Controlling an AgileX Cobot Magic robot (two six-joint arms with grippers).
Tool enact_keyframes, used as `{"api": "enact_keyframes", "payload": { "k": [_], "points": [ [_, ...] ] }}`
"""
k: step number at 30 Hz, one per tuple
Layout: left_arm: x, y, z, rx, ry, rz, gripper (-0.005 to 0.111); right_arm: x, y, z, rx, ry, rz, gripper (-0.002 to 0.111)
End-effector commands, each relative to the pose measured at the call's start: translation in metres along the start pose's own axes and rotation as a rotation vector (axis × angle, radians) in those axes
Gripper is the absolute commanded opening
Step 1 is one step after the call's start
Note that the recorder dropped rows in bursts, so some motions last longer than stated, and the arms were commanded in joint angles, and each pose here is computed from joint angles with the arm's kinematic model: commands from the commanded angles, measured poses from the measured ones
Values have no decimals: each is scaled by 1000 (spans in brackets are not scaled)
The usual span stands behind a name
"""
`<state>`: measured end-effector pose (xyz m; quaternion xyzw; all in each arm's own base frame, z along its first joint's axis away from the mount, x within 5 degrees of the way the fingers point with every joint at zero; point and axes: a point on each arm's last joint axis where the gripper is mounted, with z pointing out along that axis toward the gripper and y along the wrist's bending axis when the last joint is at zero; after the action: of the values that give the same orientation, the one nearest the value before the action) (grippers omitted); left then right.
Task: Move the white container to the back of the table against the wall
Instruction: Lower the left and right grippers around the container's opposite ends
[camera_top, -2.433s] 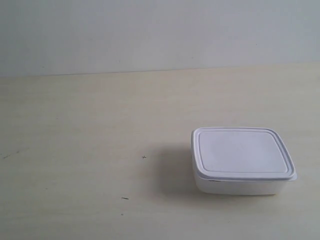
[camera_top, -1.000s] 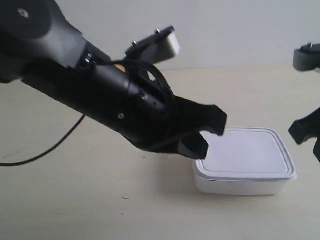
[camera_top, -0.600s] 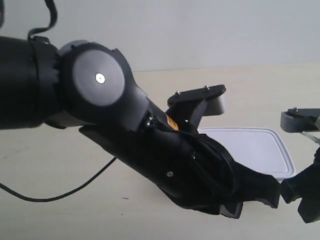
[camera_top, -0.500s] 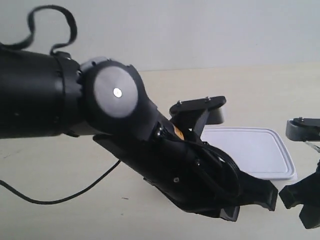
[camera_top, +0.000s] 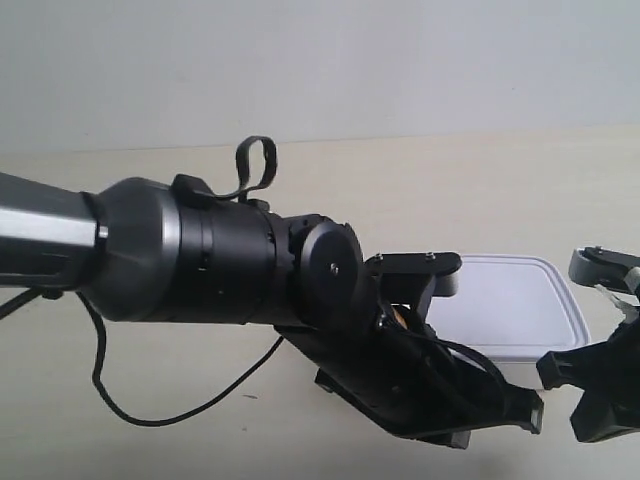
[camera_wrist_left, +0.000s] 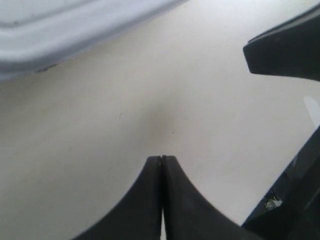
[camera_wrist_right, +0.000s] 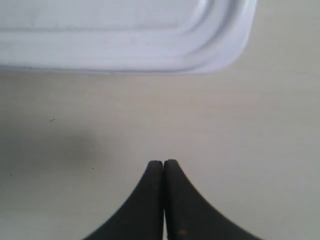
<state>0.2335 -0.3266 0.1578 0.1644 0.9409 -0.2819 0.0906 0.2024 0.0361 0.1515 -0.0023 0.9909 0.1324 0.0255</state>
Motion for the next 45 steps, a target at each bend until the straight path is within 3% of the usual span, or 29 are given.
{"api": "enact_keyframes", "payload": {
  "k": [1, 9, 17, 32, 38, 45],
  "points": [
    [-10, 1, 3, -1, -65, -16, 0, -5, -1, 4, -10, -36, 10, 0],
    [-25, 20, 4, -27, -121, -48, 0, -12, -4, 5, 13, -107, 17, 0],
    [-24, 27, 15, -42, -107, -52, 0, -17, -5, 4, 28, -160, 23, 0],
    [-43, 22, 28, -33, -148, 6, 0, -23, -6, 3, 42, -221, 26, 0],
    [-45, 25, 32, -41, -163, 11, 0, -44, -4, -2, 45, -247, 6, 0],
    [-64, 53, 33, -88, -207, -10, 0, -65, -7, 12, 50, -226, 18, 0]
  ]
}}
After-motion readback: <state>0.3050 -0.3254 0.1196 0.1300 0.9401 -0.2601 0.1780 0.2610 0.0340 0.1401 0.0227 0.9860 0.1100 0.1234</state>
